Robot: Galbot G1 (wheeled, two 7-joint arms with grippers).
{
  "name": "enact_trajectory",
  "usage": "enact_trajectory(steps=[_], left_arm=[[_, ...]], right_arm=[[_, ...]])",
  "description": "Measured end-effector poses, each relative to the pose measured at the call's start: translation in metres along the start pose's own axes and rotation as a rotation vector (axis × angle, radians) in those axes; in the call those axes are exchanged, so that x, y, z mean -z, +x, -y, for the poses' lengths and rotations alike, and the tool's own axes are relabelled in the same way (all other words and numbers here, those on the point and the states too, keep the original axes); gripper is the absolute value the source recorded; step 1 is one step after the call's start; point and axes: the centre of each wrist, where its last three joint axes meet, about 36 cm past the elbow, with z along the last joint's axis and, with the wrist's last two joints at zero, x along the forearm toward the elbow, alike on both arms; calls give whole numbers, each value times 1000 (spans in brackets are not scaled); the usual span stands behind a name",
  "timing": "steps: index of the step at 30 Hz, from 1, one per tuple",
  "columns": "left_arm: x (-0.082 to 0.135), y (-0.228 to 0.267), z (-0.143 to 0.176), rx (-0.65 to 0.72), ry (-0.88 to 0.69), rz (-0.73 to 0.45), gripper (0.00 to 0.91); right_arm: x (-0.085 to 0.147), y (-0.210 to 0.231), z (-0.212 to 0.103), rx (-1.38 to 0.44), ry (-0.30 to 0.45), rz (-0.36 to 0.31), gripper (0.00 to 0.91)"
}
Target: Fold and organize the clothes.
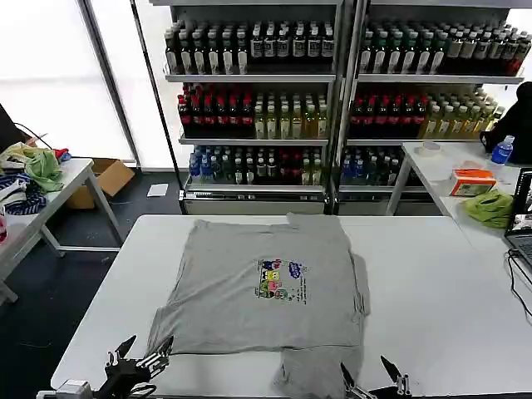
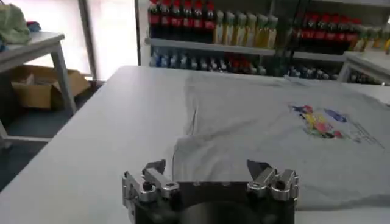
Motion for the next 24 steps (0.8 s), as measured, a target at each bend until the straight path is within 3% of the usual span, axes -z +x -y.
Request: enact_trajectory(steps=[10, 20, 22, 23, 24], left_arm=[[-3, -21, -9, 1, 22, -19, 907], [-13, -31, -21, 23, 46, -63, 907], [-17, -31, -22, 23, 54, -74, 736], [-19, -31, -22, 22, 59, -79, 464], [-21, -31, -22, 21, 64, -83, 202]], right_arm=[[-6, -8, -17, 7, -33, -75, 907], [-6, -16, -28, 25, -47, -103, 907], [-6, -18, -29, 25, -47, -106, 907], [-7, -18, -30, 26, -48, -107, 877], [-7, -19, -30, 27, -48, -108, 584]])
